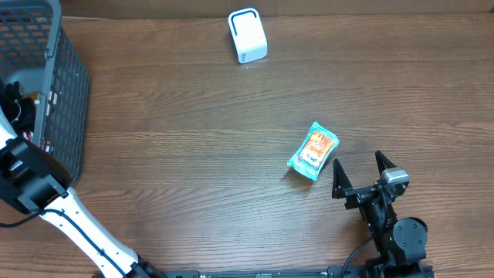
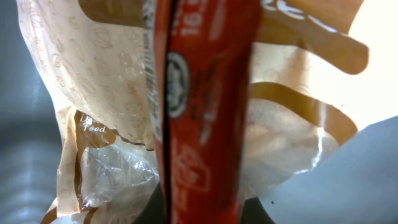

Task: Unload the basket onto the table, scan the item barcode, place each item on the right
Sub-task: 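Grasp the white-and-red snack bag and lift it out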

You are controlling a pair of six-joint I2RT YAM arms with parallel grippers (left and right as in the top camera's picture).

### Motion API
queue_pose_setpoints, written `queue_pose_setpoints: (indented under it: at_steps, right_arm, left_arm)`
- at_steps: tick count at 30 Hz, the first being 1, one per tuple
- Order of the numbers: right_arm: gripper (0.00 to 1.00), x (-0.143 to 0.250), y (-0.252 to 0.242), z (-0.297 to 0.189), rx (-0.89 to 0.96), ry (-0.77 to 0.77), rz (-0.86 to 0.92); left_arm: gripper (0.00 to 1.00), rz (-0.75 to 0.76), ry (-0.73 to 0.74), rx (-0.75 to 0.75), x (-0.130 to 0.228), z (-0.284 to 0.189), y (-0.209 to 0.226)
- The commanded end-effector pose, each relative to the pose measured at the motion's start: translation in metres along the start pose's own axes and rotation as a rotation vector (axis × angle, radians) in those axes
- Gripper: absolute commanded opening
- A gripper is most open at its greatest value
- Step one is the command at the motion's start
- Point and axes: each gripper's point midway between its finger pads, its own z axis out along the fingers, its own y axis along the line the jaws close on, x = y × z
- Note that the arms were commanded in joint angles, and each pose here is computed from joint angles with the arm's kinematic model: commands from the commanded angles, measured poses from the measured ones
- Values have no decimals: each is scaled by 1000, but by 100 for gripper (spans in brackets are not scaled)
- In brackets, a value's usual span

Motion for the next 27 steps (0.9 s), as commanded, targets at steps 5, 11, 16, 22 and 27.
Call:
queue_pose_setpoints:
  at_steps: [5, 11, 16, 22, 27]
  right_arm:
    - [100, 3, -2, 0, 9, -1, -3]
    - [100, 3, -2, 0, 9, -1, -3]
    - [100, 3, -2, 0, 9, -1, -3]
    - [100, 3, -2, 0, 9, -1, -3]
    - [100, 3, -2, 0, 8, -1, -3]
  left_arm:
    - [4, -86, -208, -5, -18, -92, 4]
    - [4, -147, -408, -39, -20, -184, 8]
    - [4, -210, -596, -51, -5, -274, 4]
    - [4, -231, -762, 30, 26, -356, -34]
    - [4, -157, -804, 113, 62, -397, -94]
